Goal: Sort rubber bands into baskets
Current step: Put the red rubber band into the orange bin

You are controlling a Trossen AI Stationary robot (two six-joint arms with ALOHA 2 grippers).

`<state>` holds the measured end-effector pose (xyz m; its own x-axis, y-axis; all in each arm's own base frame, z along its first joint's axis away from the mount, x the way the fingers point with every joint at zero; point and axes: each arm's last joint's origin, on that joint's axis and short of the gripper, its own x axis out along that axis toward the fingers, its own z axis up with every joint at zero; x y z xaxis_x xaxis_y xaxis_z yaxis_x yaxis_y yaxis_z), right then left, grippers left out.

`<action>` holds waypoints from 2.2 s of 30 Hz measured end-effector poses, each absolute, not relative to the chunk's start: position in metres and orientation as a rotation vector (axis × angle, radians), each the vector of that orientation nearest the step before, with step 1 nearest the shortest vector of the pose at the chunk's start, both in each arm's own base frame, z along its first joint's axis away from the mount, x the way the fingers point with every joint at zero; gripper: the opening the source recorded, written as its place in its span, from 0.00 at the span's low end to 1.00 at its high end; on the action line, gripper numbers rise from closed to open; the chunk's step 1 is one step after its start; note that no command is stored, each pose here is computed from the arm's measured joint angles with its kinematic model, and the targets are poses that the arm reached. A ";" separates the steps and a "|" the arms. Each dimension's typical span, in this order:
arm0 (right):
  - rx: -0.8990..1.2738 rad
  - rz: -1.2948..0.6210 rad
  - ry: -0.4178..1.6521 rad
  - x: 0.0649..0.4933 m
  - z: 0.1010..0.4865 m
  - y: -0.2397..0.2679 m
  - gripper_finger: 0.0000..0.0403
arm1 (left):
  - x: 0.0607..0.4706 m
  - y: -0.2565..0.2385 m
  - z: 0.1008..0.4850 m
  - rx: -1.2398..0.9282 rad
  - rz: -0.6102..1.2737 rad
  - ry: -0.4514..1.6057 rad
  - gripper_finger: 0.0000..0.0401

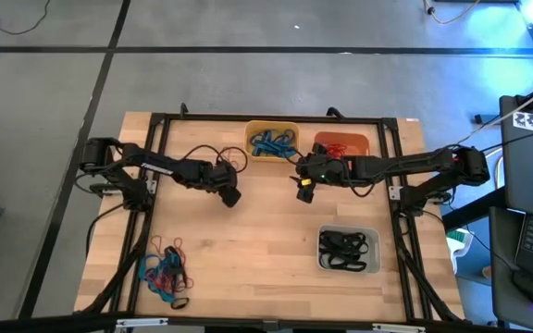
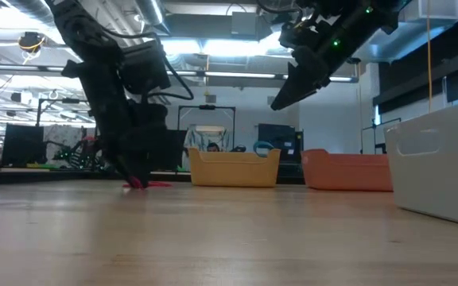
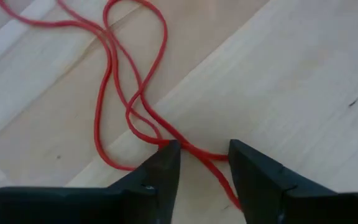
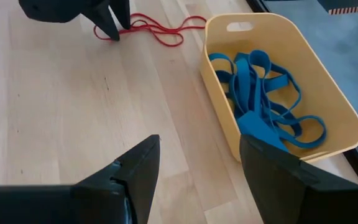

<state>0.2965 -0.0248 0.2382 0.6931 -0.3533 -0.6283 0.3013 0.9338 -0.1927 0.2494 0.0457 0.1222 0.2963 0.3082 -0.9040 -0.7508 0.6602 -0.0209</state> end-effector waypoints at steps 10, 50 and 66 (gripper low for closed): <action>-0.078 -0.365 0.723 0.297 0.237 -0.025 0.55 | 0.251 0.044 0.122 -0.325 0.556 1.119 0.04; -0.131 0.156 0.543 0.349 0.176 -0.011 0.55 | 0.292 -0.029 0.193 0.130 0.204 0.736 0.01; -0.131 0.118 0.390 0.360 0.182 -0.006 0.45 | 0.300 -0.030 0.204 0.101 0.247 0.587 0.01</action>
<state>0.3600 -0.0062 0.1822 0.9182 0.0897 -0.3858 -0.1401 0.9846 -0.1045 0.3001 -0.0296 0.2045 0.8044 0.2586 -0.5348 -0.2013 0.9657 0.1642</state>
